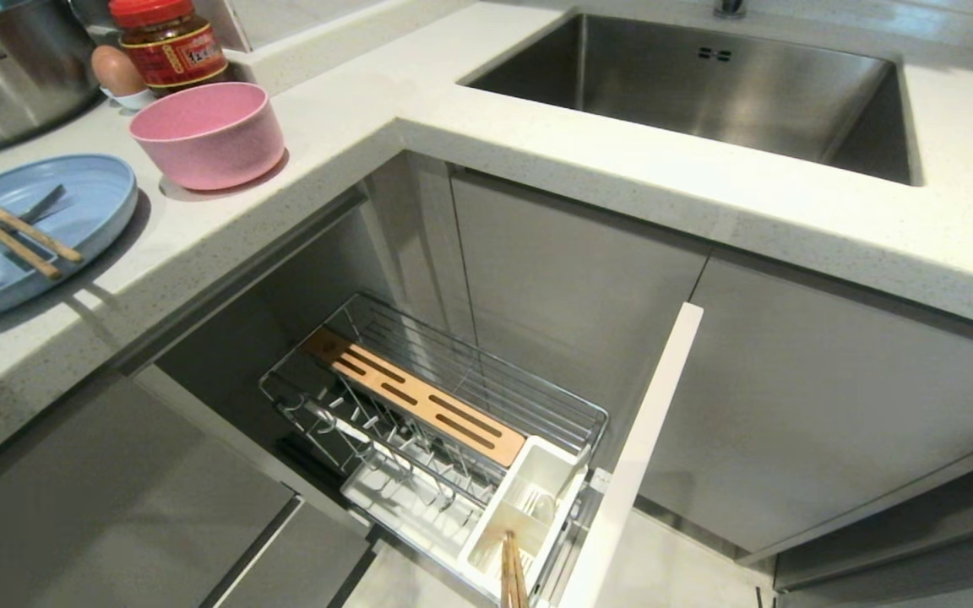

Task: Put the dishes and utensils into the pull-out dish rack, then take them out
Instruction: Pick up the chopsticks and place it in the cupboard

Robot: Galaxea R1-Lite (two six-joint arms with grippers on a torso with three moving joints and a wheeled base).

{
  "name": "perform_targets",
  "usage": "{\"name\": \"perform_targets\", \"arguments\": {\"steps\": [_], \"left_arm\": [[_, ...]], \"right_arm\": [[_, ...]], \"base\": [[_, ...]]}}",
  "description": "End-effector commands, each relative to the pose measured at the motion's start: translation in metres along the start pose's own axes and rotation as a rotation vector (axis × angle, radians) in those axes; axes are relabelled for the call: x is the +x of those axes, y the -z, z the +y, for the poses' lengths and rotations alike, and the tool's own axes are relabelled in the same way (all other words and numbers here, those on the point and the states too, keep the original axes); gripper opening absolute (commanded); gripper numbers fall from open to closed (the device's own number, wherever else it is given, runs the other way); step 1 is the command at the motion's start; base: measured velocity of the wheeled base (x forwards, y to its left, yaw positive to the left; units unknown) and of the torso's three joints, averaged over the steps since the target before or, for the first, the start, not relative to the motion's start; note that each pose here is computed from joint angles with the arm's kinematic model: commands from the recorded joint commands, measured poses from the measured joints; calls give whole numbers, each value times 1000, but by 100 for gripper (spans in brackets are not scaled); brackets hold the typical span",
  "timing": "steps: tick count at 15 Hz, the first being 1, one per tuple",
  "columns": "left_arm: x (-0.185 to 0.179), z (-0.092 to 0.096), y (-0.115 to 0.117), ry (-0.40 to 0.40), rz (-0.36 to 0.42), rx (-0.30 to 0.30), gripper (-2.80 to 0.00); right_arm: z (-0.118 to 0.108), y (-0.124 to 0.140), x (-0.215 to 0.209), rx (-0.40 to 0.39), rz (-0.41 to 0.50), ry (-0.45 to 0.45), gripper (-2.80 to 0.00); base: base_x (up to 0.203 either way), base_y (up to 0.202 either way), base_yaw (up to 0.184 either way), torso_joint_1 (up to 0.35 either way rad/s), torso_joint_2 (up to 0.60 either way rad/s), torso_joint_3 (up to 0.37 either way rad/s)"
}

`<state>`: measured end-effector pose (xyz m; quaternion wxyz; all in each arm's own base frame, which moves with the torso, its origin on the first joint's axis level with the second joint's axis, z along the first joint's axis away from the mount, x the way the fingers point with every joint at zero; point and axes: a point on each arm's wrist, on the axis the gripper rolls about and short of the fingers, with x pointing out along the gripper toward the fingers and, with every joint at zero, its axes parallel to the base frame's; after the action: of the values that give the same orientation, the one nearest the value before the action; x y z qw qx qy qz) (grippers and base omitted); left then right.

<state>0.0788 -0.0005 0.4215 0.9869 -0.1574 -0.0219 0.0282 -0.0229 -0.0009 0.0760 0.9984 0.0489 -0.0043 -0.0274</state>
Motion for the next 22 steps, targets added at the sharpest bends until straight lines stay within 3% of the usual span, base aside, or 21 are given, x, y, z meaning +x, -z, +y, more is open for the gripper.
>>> {"name": "perform_targets", "arguments": {"steps": [1, 4, 9, 10, 11, 17, 22], "left_arm": [[19, -5, 2, -56, 113, -68, -280], [31, -8, 6, -173, 168, -108, -280], [63, -8, 17, -351, 175, -72, -280], [69, -7, 23, -383, 212, -53, -204], [73, -8, 26, -392, 239, -42, 0], [85, -8, 36, -457, 365, -44, 0], [91, -8, 40, -468, 387, -37, 0]], "right_arm": [[0, 0, 0, 1, -5, 0, -280], [0, 0, 0, 1, -5, 0, -280], [0, 0, 0, 1, -5, 0, -280], [0, 0, 0, 1, -5, 0, -280], [0, 0, 0, 1, -5, 0, -280], [0, 0, 0, 1, -5, 0, -280], [0, 0, 0, 1, -5, 0, -280]], "base": [[0, 0, 0, 0, 0, 0], [0, 0, 0, 0, 0, 0], [0, 0, 0, 0, 0, 0], [0, 0, 0, 0, 0, 0], [0, 0, 0, 0, 0, 0], [0, 0, 0, 0, 0, 0], [0, 0, 0, 0, 0, 0]]}}
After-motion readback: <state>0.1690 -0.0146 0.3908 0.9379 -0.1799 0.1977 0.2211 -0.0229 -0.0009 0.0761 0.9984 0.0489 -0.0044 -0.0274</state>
